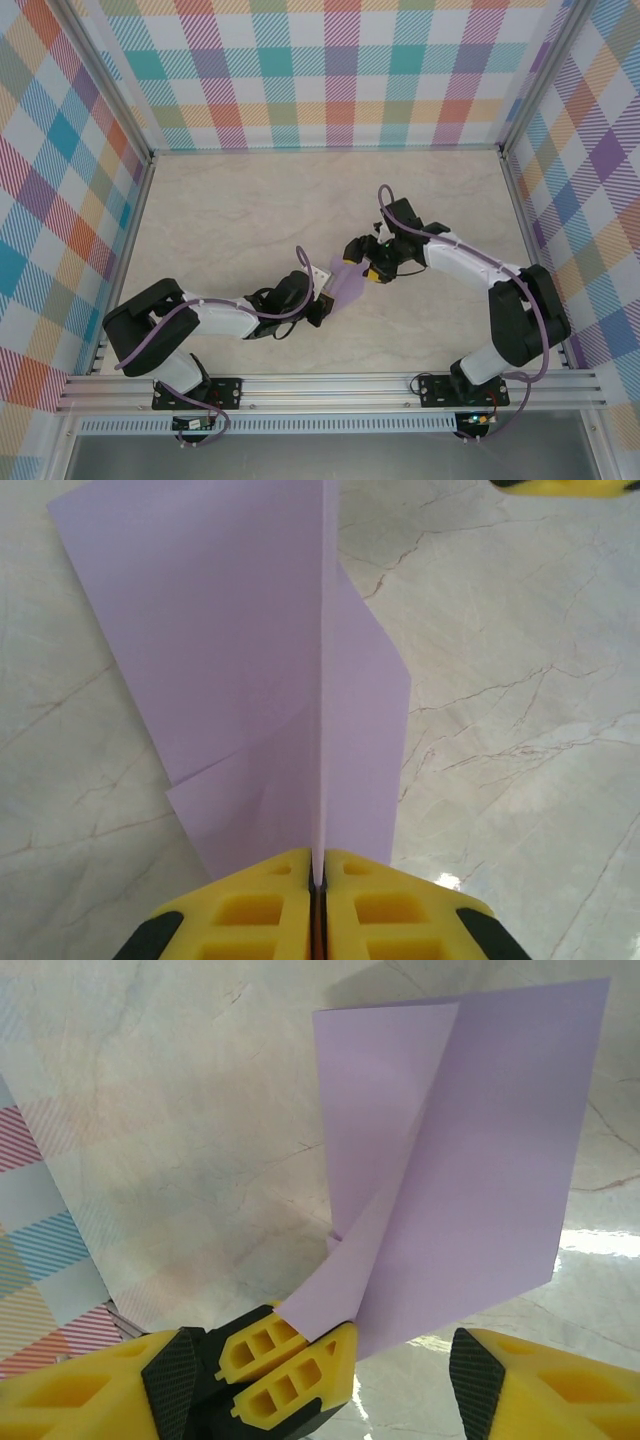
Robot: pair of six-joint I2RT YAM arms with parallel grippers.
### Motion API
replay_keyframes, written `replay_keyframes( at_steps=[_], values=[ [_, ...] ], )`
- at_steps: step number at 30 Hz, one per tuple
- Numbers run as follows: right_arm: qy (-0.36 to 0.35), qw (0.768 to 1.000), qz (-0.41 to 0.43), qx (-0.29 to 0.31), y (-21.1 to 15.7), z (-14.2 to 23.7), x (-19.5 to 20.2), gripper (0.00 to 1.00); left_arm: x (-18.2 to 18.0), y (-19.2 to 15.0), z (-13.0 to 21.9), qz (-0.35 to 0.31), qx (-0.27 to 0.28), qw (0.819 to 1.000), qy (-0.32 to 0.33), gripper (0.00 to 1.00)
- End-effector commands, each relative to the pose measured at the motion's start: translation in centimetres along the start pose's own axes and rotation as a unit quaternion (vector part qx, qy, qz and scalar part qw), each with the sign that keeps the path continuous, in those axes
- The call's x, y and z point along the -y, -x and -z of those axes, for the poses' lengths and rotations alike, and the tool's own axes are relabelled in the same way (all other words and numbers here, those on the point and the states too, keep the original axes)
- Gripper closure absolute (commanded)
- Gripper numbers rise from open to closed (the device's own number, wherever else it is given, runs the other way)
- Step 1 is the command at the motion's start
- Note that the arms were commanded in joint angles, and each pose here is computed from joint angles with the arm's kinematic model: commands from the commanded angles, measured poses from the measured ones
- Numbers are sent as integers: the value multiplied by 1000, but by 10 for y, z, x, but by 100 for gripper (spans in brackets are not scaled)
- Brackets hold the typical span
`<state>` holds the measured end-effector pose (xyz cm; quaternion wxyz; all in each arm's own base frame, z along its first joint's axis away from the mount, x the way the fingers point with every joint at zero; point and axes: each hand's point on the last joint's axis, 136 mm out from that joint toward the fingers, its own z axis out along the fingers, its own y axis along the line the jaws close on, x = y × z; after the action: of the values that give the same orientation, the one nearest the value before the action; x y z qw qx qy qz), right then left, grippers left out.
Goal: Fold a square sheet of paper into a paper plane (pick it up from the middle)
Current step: Fourth fold the wing at the center of the table.
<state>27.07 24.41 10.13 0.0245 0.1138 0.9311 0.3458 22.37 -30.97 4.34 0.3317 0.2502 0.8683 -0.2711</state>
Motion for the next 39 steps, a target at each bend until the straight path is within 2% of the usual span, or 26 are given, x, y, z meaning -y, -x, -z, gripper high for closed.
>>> replay_keyframes(
  at_steps=[1,8,13,24,33,39],
  values=[
    [13,999,37,-1,-4,-5,4,30,4,-1,-1,59,-16,998,-10,91],
    [31,997,67,-12,-13,-19,9,42,4,-3,-4,114,-31,993,-14,91],
    [36,996,82,-27,-20,-32,9,47,1,-8,-5,151,-30,988,-13,92],
    [22,996,77,-46,-21,-52,18,51,-6,-11,-2,191,-21,981,-6,90],
    [17,996,74,-54,-19,-65,20,52,-6,-12,-4,206,-24,978,-12,88],
    [11,996,72,-58,-17,-71,22,51,-5,-12,-5,218,-28,975,-21,83]
  ],
)
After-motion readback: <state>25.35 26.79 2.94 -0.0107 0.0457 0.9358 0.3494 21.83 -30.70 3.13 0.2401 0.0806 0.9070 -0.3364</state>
